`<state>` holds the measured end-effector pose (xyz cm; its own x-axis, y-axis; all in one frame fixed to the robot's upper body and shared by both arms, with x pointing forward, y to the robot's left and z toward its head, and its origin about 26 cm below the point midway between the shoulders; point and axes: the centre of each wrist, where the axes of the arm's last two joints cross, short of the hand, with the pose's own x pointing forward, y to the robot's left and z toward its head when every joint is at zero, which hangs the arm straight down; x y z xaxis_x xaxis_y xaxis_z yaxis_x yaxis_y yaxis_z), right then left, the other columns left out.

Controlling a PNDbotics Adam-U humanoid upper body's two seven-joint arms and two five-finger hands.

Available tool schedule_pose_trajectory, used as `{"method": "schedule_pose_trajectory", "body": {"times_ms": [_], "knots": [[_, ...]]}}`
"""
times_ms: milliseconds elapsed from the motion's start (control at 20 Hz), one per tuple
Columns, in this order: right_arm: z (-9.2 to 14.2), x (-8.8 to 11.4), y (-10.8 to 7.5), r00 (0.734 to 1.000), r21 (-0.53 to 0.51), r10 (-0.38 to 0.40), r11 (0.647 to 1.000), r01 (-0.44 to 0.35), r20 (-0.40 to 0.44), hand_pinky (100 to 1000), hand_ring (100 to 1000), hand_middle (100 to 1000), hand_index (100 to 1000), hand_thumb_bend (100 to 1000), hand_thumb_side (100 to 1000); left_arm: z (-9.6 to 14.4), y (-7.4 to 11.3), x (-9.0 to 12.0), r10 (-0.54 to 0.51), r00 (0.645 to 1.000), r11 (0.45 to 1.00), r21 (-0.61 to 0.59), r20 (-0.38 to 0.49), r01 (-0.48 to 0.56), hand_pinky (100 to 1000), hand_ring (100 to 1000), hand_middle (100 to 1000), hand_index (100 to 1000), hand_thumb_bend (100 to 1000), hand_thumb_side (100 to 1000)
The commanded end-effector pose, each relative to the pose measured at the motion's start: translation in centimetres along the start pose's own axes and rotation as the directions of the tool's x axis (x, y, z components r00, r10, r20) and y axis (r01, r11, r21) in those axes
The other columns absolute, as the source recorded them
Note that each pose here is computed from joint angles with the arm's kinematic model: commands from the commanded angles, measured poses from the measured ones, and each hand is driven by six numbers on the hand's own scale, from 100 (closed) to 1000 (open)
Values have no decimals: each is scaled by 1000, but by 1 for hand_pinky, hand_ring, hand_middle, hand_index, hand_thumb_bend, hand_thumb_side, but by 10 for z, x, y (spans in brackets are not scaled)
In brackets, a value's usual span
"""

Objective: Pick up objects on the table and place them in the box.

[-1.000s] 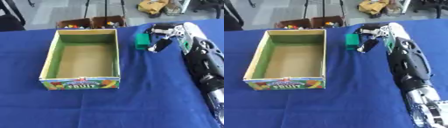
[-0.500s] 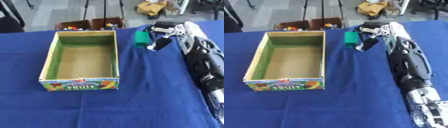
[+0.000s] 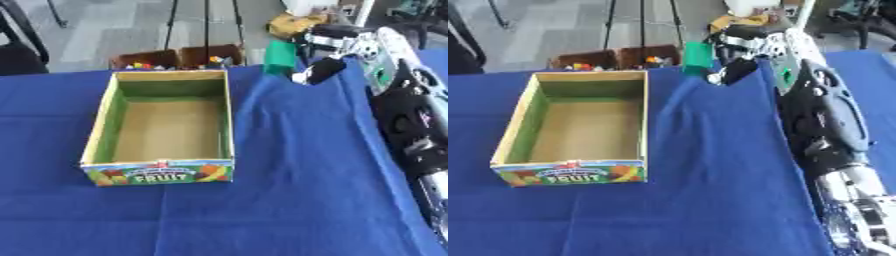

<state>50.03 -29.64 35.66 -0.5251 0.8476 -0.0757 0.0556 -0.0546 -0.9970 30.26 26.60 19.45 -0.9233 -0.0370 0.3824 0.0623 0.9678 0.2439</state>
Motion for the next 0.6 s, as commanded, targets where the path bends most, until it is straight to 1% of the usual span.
{"method": "schedule_pose_trajectory", "body": {"times_ms": [50, 300, 600], "knots": [[6, 8, -33, 994, -52, 67, 997, -62, 85, 653, 757, 367, 487, 100, 465, -4, 3, 5, -2, 1000, 1000, -9, 15, 3, 613, 698, 769, 964, 100, 967], [-3, 20, -37, 978, -67, 86, 995, -75, 192, 649, 754, 367, 490, 100, 477, -5, 4, 5, 10, 1000, 1000, -6, 11, -10, 615, 699, 769, 963, 100, 964], [-18, 34, -27, 953, -45, 49, 998, -37, 299, 649, 754, 352, 479, 100, 462, -6, 4, 6, 24, 1000, 1000, -3, 9, -24, 615, 697, 768, 963, 100, 964]]}}
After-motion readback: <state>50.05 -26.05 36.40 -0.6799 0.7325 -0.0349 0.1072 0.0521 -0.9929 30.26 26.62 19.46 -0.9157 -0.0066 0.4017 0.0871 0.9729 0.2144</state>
